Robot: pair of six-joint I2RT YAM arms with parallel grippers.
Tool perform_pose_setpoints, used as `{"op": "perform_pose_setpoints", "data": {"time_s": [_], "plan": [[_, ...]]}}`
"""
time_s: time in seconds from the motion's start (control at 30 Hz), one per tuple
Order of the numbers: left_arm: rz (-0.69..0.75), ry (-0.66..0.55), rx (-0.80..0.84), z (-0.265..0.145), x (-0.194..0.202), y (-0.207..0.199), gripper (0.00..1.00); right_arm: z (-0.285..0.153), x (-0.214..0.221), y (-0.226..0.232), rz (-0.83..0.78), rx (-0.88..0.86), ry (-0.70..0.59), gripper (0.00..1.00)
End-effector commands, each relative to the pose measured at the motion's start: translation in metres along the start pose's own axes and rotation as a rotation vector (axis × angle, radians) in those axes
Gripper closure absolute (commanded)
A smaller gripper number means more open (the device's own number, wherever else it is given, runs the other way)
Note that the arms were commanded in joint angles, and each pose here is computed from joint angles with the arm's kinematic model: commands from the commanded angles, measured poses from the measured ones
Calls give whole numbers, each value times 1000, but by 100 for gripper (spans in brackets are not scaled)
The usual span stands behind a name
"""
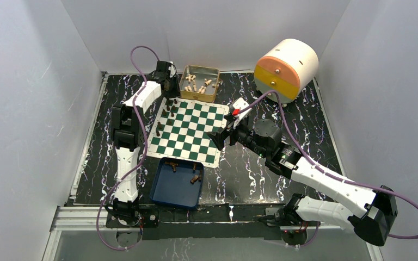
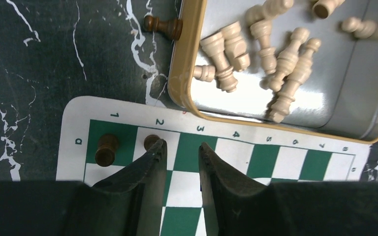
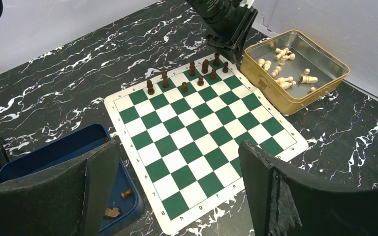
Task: Set up the chess pieces on the board
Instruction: Place the chess piece on the chessboard, then adjust the chess piece on the chessboard.
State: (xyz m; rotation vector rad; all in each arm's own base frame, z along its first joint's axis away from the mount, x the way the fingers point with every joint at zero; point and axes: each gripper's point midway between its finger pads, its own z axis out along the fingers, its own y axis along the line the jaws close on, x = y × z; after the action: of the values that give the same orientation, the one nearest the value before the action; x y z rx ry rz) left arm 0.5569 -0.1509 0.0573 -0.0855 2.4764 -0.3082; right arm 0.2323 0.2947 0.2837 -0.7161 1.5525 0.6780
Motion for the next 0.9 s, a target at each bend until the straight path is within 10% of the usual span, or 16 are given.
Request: {"op": "perform_pose_setpoints", "data": {"time_s": [0.0, 0.4, 0.87], "plan": [[-46, -106, 11, -33, -44, -8, 71, -4, -39, -1, -12, 3, -104, 1], [-169, -167, -79, -40, -58, 22, 75, -6, -42, -1, -9, 3, -113, 1], [3, -100, 1, -22, -35, 13, 78, -5, -42, 0, -12, 2, -115, 1]]}}
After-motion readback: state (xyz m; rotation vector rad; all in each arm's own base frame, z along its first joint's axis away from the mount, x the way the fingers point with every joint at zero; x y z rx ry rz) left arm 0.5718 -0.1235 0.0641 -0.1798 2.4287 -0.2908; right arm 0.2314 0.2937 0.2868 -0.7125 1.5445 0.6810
